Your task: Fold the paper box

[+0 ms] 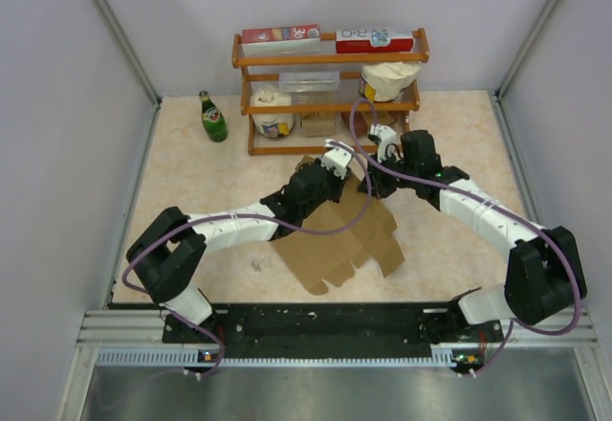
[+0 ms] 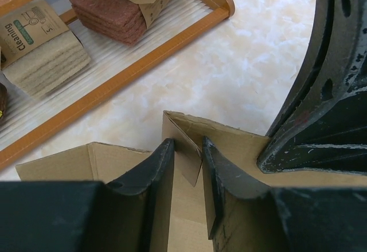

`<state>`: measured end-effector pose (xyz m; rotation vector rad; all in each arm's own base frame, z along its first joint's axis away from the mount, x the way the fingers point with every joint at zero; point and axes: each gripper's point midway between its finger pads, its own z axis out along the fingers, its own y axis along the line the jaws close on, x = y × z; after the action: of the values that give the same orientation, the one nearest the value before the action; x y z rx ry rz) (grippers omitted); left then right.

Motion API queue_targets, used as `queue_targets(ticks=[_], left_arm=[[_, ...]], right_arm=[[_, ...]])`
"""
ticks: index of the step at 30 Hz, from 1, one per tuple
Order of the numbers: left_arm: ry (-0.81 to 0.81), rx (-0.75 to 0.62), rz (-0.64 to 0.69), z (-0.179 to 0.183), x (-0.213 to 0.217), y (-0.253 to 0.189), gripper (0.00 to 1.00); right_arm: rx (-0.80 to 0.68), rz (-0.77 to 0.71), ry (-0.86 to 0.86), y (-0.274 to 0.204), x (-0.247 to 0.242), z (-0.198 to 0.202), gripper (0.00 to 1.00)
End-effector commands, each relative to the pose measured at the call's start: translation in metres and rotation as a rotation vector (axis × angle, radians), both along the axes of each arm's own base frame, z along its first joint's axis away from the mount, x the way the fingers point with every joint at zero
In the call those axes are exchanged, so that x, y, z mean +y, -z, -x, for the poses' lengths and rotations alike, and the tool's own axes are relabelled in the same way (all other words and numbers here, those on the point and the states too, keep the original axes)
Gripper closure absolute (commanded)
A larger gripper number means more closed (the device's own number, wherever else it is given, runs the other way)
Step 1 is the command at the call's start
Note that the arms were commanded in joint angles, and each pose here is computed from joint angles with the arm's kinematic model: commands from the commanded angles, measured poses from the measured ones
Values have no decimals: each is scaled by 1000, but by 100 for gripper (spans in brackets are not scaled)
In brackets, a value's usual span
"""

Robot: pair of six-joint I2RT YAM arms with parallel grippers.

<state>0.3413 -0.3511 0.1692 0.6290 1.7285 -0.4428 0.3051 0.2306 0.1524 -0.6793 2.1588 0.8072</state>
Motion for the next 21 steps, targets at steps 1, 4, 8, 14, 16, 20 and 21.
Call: queue_targets(ticks=[1, 4, 8, 14, 16, 20, 21], left_arm=[[30, -19, 46, 3, -16, -17, 72], [34, -18, 50, 4, -18, -18, 78], [40, -16, 54, 5, -19, -17, 79], [62, -18, 88, 14, -16, -26, 33], [46, -19, 109, 17, -9, -32, 28], [-3, -47, 162, 24, 19, -49, 23], [-22, -50, 182, 23, 29, -54, 23]], right_arm=[[-42, -42, -24, -13, 11, -4, 100], [-42, -41, -21, -13, 10, -4, 100], [-41, -38, -17, -12, 9, -4, 100], [-48, -32, -12, -12, 8, -5, 100], [-48, -28, -12, -12, 7, -4, 100], [-50, -17, -10, -10, 6, -4, 100], [-50, -15, -8, -10, 5, -4, 100]])
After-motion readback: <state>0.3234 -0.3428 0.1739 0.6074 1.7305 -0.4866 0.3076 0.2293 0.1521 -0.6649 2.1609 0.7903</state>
